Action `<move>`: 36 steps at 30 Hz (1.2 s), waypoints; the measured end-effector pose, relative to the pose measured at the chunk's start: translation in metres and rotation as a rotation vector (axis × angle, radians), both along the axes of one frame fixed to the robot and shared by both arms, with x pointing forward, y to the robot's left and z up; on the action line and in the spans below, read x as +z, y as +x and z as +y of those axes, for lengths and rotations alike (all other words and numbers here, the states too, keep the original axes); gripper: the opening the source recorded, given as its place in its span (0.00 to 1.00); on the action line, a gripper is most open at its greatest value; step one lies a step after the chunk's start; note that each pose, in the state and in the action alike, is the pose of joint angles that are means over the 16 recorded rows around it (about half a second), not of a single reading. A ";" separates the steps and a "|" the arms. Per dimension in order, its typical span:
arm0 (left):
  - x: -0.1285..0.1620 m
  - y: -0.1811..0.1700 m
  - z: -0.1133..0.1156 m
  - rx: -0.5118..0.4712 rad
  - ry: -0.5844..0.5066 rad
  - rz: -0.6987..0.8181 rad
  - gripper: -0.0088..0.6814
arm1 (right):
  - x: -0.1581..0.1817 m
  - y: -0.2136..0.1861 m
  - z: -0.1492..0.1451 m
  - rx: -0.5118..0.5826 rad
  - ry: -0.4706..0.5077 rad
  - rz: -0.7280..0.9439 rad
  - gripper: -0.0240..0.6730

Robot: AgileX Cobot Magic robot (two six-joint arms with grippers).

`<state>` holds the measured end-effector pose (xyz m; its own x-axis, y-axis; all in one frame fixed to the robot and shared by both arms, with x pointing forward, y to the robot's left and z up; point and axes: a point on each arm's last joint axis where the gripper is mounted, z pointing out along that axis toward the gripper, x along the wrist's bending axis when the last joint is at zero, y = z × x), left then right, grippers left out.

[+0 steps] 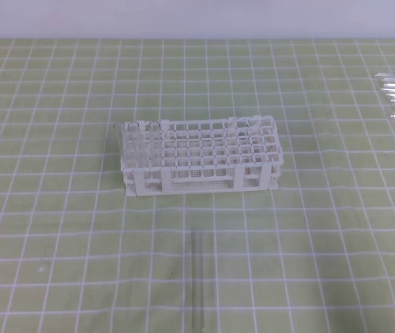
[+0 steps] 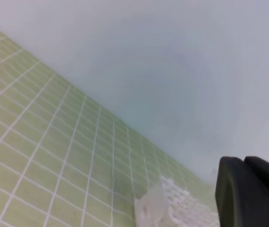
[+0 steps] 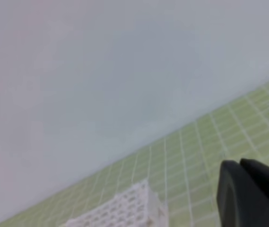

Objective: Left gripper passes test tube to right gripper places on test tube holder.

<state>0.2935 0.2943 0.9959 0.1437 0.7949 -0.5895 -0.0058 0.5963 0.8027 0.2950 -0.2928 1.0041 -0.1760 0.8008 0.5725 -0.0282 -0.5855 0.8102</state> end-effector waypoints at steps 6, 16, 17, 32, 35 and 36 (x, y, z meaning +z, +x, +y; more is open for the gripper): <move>0.020 0.004 -0.006 -0.060 0.035 0.071 0.01 | 0.020 0.008 0.008 0.076 -0.045 0.095 0.03; 0.068 0.032 -0.025 -0.260 0.217 0.330 0.01 | 0.054 0.045 0.029 0.251 -0.229 0.379 0.03; 0.071 0.036 -0.027 -0.285 0.238 0.360 0.01 | 0.055 0.049 0.030 0.268 -0.248 0.413 0.03; 0.075 0.092 -0.075 -0.661 0.297 0.711 0.01 | 0.041 0.080 0.041 0.402 -0.378 0.723 0.03; 0.068 0.099 -0.092 -0.712 0.303 0.763 0.01 | 0.039 0.081 0.041 0.407 -0.388 0.735 0.03; 0.065 0.101 -0.098 -0.727 0.309 0.780 0.01 | 0.039 0.081 0.041 0.408 -0.391 0.736 0.03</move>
<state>0.3948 0.1959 1.0613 0.3119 0.8002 -0.5122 0.8356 0.0255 0.5487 0.3760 -0.2518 1.0430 -0.1860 0.9164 0.3543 0.7201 -0.1182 0.6837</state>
